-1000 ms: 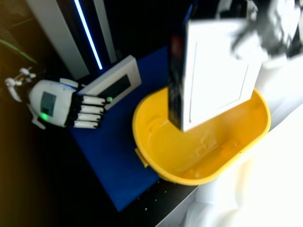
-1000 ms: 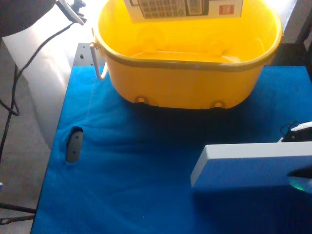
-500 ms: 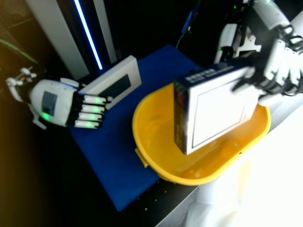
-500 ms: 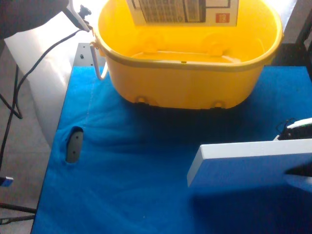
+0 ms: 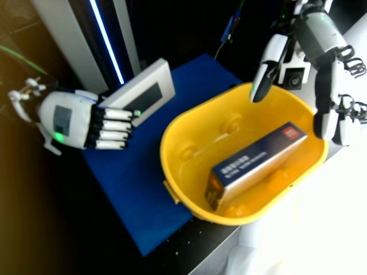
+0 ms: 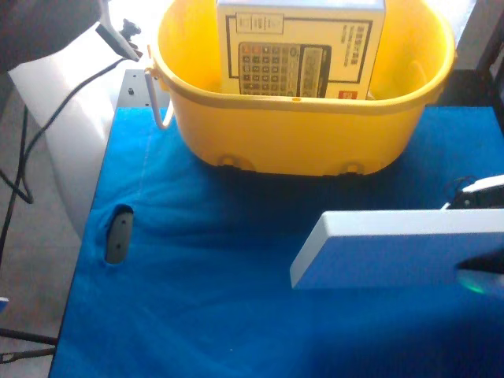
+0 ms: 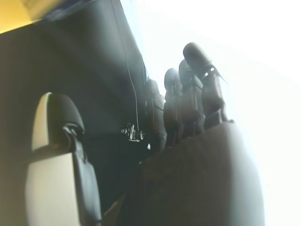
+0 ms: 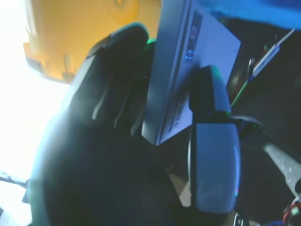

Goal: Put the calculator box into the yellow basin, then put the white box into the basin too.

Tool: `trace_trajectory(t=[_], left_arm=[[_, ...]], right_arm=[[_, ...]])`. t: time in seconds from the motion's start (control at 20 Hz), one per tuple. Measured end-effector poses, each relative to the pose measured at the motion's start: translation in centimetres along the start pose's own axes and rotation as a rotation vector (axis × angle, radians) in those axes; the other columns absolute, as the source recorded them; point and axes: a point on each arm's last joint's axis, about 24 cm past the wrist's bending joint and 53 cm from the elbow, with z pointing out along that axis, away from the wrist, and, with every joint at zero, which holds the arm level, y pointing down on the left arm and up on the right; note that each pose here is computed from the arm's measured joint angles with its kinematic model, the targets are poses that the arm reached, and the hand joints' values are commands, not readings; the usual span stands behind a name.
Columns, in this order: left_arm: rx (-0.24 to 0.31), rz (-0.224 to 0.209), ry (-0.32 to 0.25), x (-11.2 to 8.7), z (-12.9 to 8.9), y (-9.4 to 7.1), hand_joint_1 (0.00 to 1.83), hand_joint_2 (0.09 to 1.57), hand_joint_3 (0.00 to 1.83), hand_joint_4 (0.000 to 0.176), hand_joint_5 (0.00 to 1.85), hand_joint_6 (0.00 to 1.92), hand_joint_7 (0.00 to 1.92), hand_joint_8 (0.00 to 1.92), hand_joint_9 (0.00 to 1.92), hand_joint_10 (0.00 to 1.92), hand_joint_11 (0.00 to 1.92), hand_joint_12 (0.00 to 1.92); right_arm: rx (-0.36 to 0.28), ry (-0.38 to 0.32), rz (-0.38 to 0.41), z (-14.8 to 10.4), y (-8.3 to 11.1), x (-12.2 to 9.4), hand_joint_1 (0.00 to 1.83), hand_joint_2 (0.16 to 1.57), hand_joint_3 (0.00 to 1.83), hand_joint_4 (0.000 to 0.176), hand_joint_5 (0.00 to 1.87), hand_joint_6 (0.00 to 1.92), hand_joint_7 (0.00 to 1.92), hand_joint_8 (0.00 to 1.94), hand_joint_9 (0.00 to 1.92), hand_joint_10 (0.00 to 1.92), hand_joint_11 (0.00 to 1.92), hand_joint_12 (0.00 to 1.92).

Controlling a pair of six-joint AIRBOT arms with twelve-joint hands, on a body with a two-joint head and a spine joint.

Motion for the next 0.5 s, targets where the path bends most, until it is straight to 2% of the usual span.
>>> trace_trajectory(t=[0.05, 0.1, 0.15, 0.2, 0.25, 0.3, 0.35, 0.4, 0.45, 0.5], left_arm=[[0.006, -0.004, -0.011, -0.5, -0.4, -0.1, 0.84, 1.02, 0.01, 0.021, 0.4, 0.01, 0.32, 0.0, 0.23, 0.12, 0.0, 1.06], [0.008, -0.004, -0.021, -1.0, -0.7, -0.1, 0.84, 1.02, 0.01, 0.021, 0.4, 0.01, 0.32, 0.0, 0.23, 0.12, 0.0, 1.06], [0.012, -0.003, -0.038, -1.9, -1.1, -0.1, 0.79, 1.07, 0.02, 0.031, 0.42, 0.01, 0.31, 0.0, 0.22, 0.08, 0.0, 0.79], [0.009, -0.008, -0.055, -2.7, -1.5, 0.1, 0.76, 1.1, 0.02, 0.033, 0.42, 0.01, 0.3, 0.0, 0.2, 0.05, 0.0, 0.57], [0.001, 0.006, -0.074, -3.7, -2.0, 0.3, 0.78, 1.09, 0.01, 0.04, 0.45, 0.01, 0.32, 0.01, 0.26, 0.06, 0.0, 0.69], [-0.007, 0.012, -0.089, -4.4, -2.3, 0.5, 0.78, 1.09, 0.01, 0.04, 0.45, 0.01, 0.32, 0.01, 0.26, 0.06, 0.0, 0.69], [-0.014, 0.03, -0.108, -5.6, -2.8, 0.5, 0.77, 1.11, 0.0, 0.026, 0.51, 0.02, 0.38, 0.01, 0.33, 0.05, 0.0, 0.92], [-0.013, 0.034, -0.131, -6.7, -3.1, 0.4, 0.72, 1.12, 0.0, 0.013, 0.54, 0.02, 0.39, 0.0, 0.33, 0.03, 0.0, 0.87], [-0.012, 0.035, -0.154, -7.7, -3.5, 0.4, 0.74, 1.14, 0.01, 0.015, 0.56, 0.02, 0.37, 0.0, 0.3, 0.01, 0.0, 0.68], [-0.018, 0.039, -0.168, -8.2, -3.8, 0.5, 0.74, 1.14, 0.01, 0.015, 0.56, 0.02, 0.37, 0.0, 0.3, 0.01, 0.0, 0.68]], right_arm=[[-0.025, -0.001, -0.005, -0.1, 1.0, -0.2, 1.21, 1.13, 0.0, 0.009, 0.96, 1.0, 0.94, 1.13, 0.91, 1.03, 0.76, 1.41], [-0.047, -0.006, -0.007, -0.2, 1.8, -0.3, 1.21, 1.13, 0.0, 0.009, 0.96, 1.0, 0.94, 1.13, 0.91, 1.03, 0.76, 1.41], [-0.078, -0.01, -0.011, -0.3, 2.9, -0.5, 1.2, 1.16, 0.0, 0.007, 0.9, 1.06, 0.91, 1.2, 0.89, 1.03, 0.74, 1.44], [-0.095, -0.01, -0.01, -0.3, 3.7, -0.4, 1.21, 1.15, 0.0, 0.0, 0.91, 1.02, 0.93, 1.21, 0.9, 1.07, 0.76, 1.48], [-0.117, -0.011, -0.008, -0.4, 4.4, -0.3, 1.2, 1.18, 0.0, 0.0, 0.86, 1.07, 0.89, 1.29, 0.83, 1.15, 0.7, 1.54], [-0.134, -0.01, -0.009, -0.5, 5.0, -0.3, 1.2, 1.18, 0.0, 0.0, 0.86, 1.07, 0.89, 1.29, 0.83, 1.15, 0.7, 1.54], [-0.151, -0.013, -0.012, -0.6, 5.6, -0.4, 1.22, 1.13, 0.0, 0.0, 0.99, 0.91, 0.94, 1.16, 0.93, 1.02, 0.79, 1.43], [-0.173, -0.019, -0.018, -0.6, 6.4, -0.7, 1.37, 1.1, 0.0, 0.0, 1.03, 0.91, 0.95, 0.96, 0.92, 1.17, 0.79, 1.2], [-0.2, -0.029, -0.02, -0.4, 7.1, -1.0, 1.27, 1.12, 0.0, 0.0, 1.1, 0.71, 0.87, 1.25, 0.95, 0.84, 0.79, 1.15], [-0.226, -0.039, -0.02, -0.2, 7.9, -1.3, 1.27, 1.12, 0.0, 0.0, 1.1, 0.71, 0.87, 1.25, 0.95, 0.84, 0.79, 1.15]])
